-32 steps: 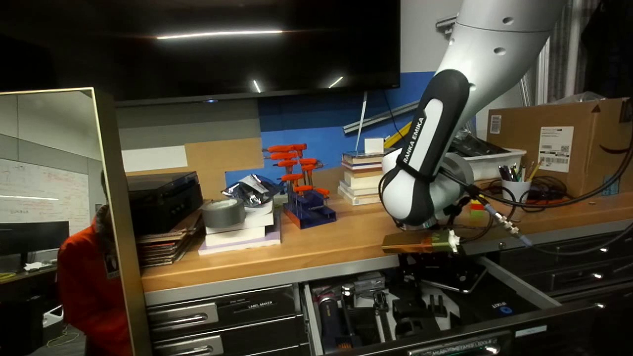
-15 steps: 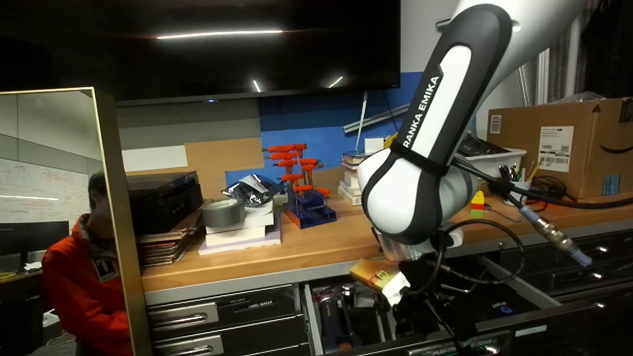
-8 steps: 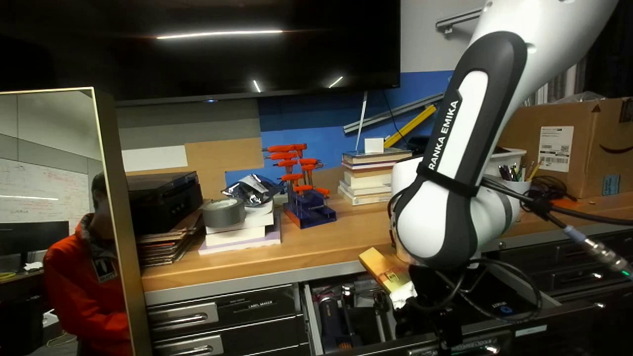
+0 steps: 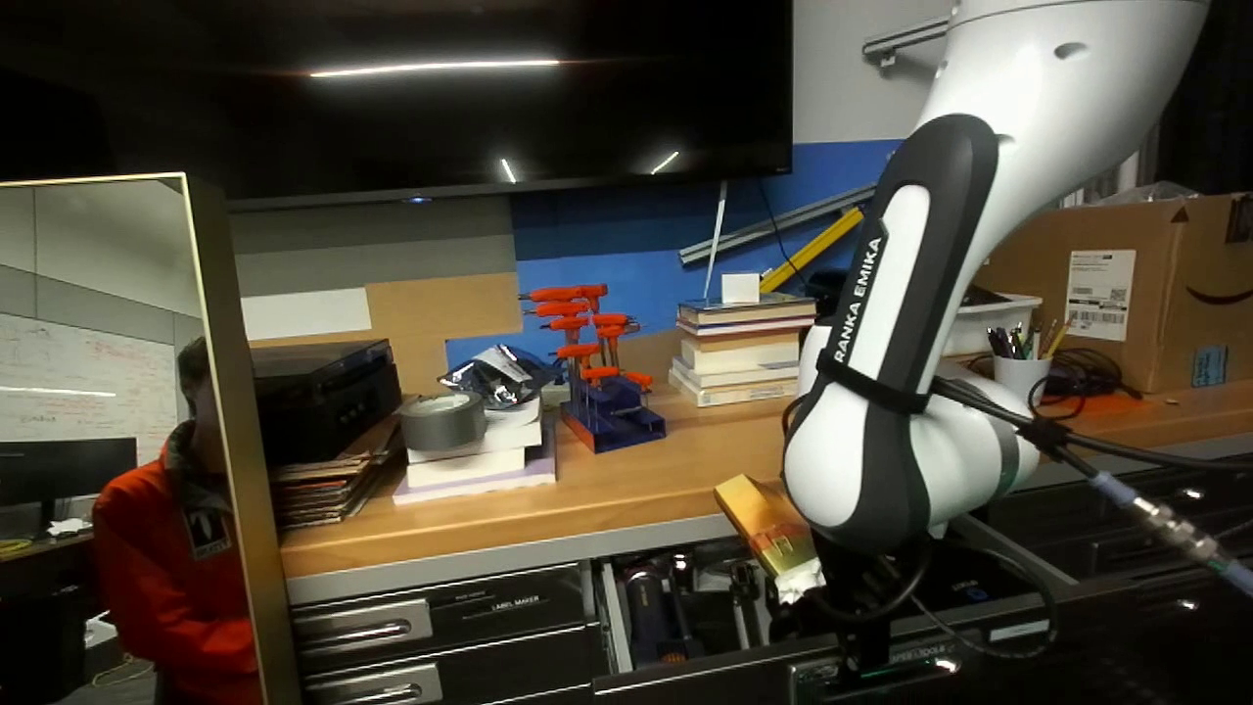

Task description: Put the black objects in the drawer and close it

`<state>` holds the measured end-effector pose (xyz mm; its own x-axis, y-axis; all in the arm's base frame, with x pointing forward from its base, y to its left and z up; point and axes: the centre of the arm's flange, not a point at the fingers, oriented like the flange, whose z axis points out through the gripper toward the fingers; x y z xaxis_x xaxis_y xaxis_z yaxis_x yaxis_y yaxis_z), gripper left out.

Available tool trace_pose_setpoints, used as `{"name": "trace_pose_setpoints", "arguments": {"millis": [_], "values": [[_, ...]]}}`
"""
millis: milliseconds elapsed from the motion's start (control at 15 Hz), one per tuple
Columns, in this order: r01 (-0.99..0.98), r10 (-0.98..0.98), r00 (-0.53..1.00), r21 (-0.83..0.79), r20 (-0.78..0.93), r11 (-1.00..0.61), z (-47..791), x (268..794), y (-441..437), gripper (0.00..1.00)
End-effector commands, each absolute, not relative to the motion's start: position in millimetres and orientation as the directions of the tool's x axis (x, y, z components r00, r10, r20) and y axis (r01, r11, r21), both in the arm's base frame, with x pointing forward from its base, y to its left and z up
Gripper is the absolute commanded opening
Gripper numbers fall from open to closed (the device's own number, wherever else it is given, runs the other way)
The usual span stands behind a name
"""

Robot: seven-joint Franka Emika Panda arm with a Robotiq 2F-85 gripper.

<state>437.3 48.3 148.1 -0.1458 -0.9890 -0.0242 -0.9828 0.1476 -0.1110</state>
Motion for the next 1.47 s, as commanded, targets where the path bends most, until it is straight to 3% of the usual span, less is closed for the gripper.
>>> {"name": "trace_pose_setpoints", "arguments": {"millis": [0,533,1067,1400], "values": [[-0.978,-0.995,-0.074,-0.193,-0.065,0.086,149,484,51,1.0],[-0.97,-0.999,0.046,-0.238,0.008,-0.047,179,526,80,1.0],[-1.0,-0.929,0.008,0.006,0.369,-0.006,239,481,115,1.0],[-0.978,-0.89,0.02,0.195,0.456,0.078,244,449,127,1.0]]}}
